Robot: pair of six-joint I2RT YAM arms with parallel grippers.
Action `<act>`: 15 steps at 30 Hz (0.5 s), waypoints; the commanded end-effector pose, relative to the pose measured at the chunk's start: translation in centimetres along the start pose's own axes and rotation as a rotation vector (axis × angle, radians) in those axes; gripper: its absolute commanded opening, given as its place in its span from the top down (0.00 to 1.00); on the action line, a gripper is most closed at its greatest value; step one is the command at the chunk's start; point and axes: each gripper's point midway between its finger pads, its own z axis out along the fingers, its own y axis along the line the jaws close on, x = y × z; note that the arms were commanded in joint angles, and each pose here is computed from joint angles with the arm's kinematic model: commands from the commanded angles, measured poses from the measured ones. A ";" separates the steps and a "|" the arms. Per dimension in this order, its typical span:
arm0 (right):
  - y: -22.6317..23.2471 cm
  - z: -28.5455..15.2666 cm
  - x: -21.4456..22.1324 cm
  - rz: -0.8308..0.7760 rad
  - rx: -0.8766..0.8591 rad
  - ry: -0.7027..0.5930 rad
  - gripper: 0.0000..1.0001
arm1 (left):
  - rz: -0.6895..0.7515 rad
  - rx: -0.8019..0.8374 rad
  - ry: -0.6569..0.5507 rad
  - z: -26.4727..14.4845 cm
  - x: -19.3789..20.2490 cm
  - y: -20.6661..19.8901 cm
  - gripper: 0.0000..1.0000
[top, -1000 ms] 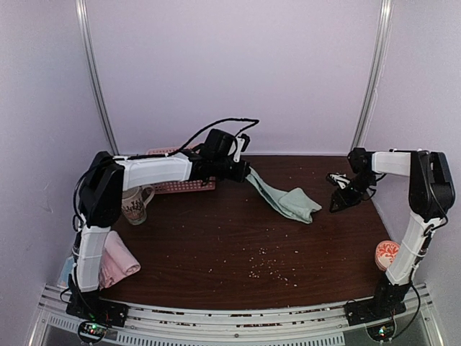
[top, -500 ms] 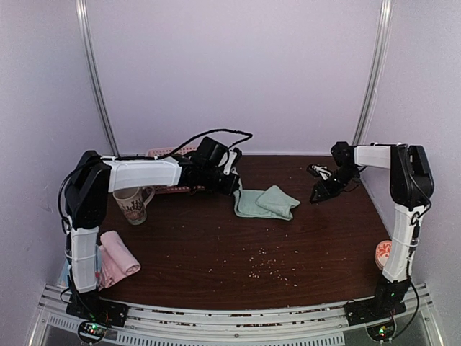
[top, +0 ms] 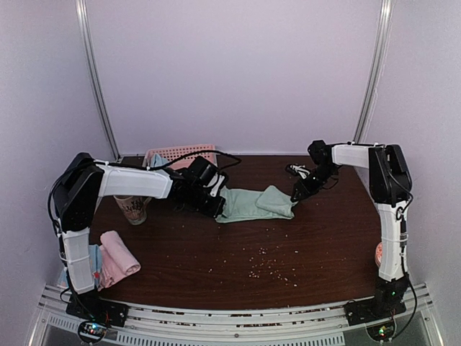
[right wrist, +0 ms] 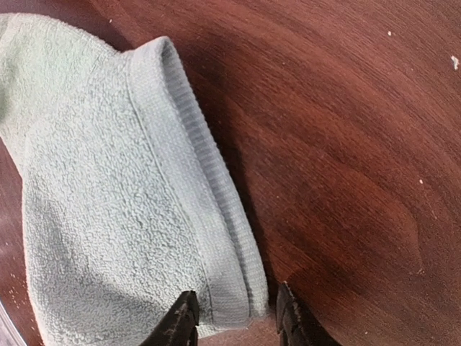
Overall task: Roll the towels
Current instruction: Pick up the towel from the center of the board.
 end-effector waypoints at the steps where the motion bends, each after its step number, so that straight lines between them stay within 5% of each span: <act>1: -0.2 0.8 0.8 0.016 0.015 0.041 0.68 | -0.010 -0.047 -0.013 -0.4 -0.2 0.6 0.96; 6: -0.2 0.1 -0.3 0.007 0.027 0.005 0.84 | -0.011 -0.088 -0.020 -0.1 -0.4 1.6 0.83; 15: -0.2 -3.7 -3.1 -0.031 0.109 -0.081 0.93 | 0.007 -0.093 -0.052 0.7 -2.1 3.0 0.96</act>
